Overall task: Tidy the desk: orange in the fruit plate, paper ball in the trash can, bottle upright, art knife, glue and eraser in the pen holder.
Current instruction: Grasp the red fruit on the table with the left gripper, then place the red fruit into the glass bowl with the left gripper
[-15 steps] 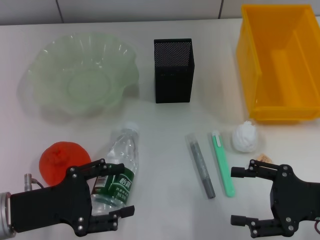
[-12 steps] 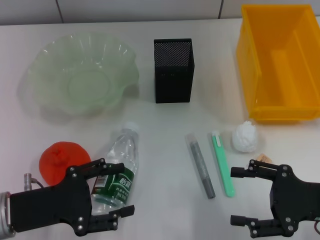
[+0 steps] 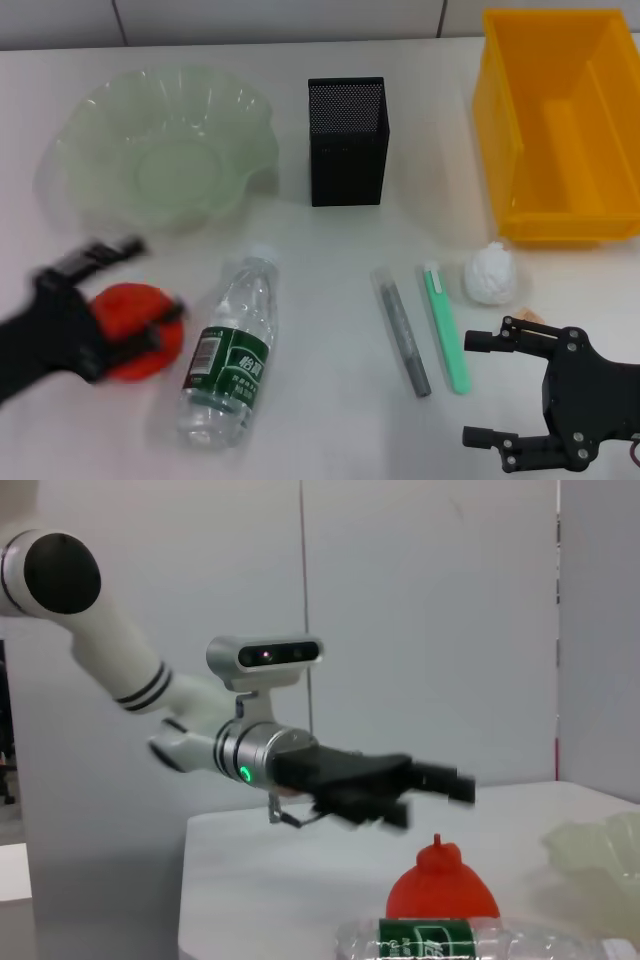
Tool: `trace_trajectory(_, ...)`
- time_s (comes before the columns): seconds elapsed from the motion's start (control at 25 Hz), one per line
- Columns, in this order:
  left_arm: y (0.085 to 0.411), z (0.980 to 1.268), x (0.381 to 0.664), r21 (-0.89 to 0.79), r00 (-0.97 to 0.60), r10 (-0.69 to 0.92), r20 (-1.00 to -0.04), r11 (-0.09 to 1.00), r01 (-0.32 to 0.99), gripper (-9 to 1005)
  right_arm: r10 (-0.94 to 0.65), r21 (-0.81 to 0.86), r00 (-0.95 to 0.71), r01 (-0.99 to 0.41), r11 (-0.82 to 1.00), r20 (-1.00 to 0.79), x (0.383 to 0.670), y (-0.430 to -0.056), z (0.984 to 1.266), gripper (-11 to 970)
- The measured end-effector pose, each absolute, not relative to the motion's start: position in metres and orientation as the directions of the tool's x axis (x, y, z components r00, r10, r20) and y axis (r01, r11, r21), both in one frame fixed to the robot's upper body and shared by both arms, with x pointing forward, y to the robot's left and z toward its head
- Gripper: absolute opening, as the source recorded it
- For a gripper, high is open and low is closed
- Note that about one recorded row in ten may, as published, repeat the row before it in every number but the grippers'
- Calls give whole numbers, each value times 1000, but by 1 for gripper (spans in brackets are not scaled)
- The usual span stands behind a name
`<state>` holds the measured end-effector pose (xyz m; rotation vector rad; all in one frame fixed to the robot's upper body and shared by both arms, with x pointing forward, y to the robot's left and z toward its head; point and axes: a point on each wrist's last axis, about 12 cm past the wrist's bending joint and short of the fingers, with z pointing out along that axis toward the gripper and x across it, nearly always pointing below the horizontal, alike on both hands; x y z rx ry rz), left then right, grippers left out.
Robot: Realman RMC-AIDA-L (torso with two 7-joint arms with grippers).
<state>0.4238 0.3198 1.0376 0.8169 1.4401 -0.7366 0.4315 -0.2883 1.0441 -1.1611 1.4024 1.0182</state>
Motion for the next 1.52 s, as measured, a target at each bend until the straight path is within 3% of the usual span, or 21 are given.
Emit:
trace_trajectory(0.04,331,1036,421,6,-6,18,-1000,629,777,713,-133,6,-31,-983,184,-991,431,-289,1044,832)
trace_trajectory(0.2,340,1027,420,-48,-82,16,-997,696,717,696,-133,5,-30,-983,185,-991,431,-289,1044,832)
trace_trajectory(0.68,337,1009,418,-102,-231,104,-967,675,731,643,-130,3,-27,-984,181,-991,434,-287,1045,832)
trace_trajectory(1.0,340,1011,423,-105,-242,110,-964,677,729,608,-123,11,-33,-983,181,-992,432,-286,1044,831)
trace_trajectory(1.36,350,1037,429,-36,-101,56,-993,681,732,322,-97,10,-29,-982,189,-995,432,-286,1046,831)
trace_trajectory(1.52,351,1063,451,8,45,-34,-998,700,714,243,-68,1,-15,-979,202,-998,432,-288,1050,831)
